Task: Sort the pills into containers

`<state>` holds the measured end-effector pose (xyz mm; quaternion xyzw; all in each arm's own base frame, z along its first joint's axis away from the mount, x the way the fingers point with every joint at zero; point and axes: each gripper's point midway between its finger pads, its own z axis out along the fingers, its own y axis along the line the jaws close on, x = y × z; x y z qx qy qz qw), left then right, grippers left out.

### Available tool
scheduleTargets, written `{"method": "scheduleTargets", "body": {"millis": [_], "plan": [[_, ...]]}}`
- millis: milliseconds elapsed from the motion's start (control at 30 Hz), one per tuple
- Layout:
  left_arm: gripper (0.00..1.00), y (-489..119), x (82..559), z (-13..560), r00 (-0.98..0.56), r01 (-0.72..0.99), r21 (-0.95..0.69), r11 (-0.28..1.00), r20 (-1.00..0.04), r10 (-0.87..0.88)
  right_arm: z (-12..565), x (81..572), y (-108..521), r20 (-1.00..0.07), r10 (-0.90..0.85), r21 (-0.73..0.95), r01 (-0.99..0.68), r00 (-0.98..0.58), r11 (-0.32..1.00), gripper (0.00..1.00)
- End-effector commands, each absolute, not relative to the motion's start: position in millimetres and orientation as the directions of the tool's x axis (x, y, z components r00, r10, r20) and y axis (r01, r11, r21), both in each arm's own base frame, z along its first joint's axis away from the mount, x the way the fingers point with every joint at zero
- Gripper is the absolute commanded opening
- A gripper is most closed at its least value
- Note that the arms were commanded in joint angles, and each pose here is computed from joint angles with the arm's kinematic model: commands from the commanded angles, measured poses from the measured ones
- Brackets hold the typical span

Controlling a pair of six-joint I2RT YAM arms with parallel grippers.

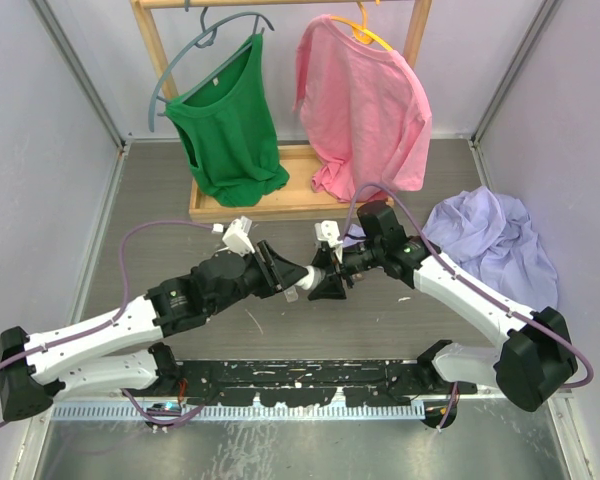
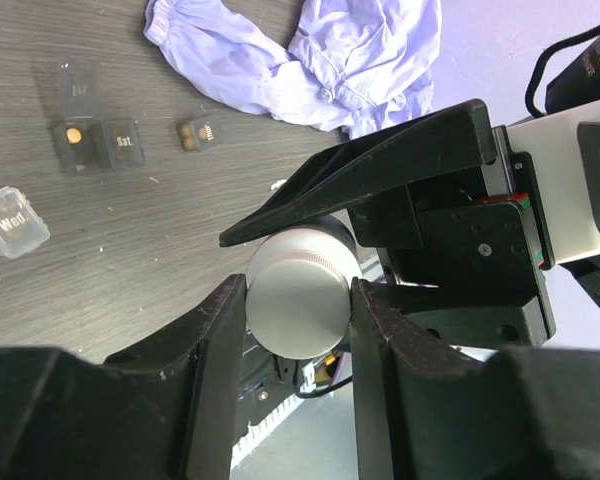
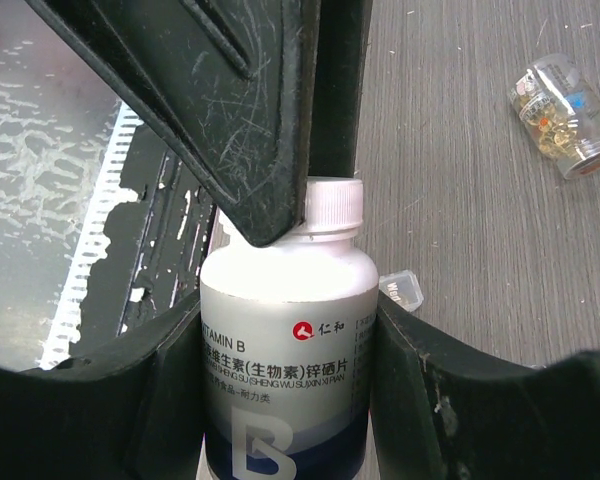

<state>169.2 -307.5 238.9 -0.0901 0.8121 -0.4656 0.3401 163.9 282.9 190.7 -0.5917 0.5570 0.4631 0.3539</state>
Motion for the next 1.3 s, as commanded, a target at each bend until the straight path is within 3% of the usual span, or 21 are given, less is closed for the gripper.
{"method": "scheduleTargets", "body": {"millis": [0, 200, 567, 800, 967, 1133, 1267], "plan": [[0.34, -316.8, 166.7, 254.6, -0.745, 0.248, -0.827, 0.505, -0.496, -0.447, 213.3, 170.9, 289.0, -0.96, -0.279, 0.026, -0.99, 0.014, -0.14, 0.01], [0.29, -320.5, 158.4, 246.8, -0.701, 0.425, -0.775, 0.468, -0.608, -0.371, 214.0, 169.8, 288.8, -0.961, -0.276, 0.027, -0.989, 0.014, -0.143, 0.01], [0.28, -323.8, 127.6, 245.4, -0.536, 0.807, -0.553, 0.205, -0.833, -0.138, 217.2, 164.1, 288.7, -0.966, -0.259, 0.028, -0.985, 0.017, -0.17, 0.01], [0.27, -326.6, 117.4, 217.1, -0.241, 0.967, -0.236, 0.091, -0.97, 0.042, 217.9, 162.1, 288.2, -0.967, -0.253, 0.025, -0.983, 0.022, -0.181, 0.01], [0.31, -320.1, 123.1, 215.1, -0.073, 0.994, -0.065, 0.083, -0.993, 0.095, 218.0, 162.4, 288.1, -0.967, -0.253, 0.023, -0.983, 0.024, -0.181, 0.01], [0.41, -314.4, 129.6, 219.1, -0.015, 0.994, -0.005, 0.106, -0.996, 0.088, 217.8, 162.0, 288.3, -0.967, -0.253, 0.023, -0.983, 0.024, -0.183, 0.01], [0.63, -312.9, 142.9, 227.0, -0.039, 0.981, -0.029, 0.192, -0.998, 0.052, 216.4, 162.1, 288.2, -0.967, -0.255, 0.025, -0.983, 0.023, -0.184, 0.01]]}}
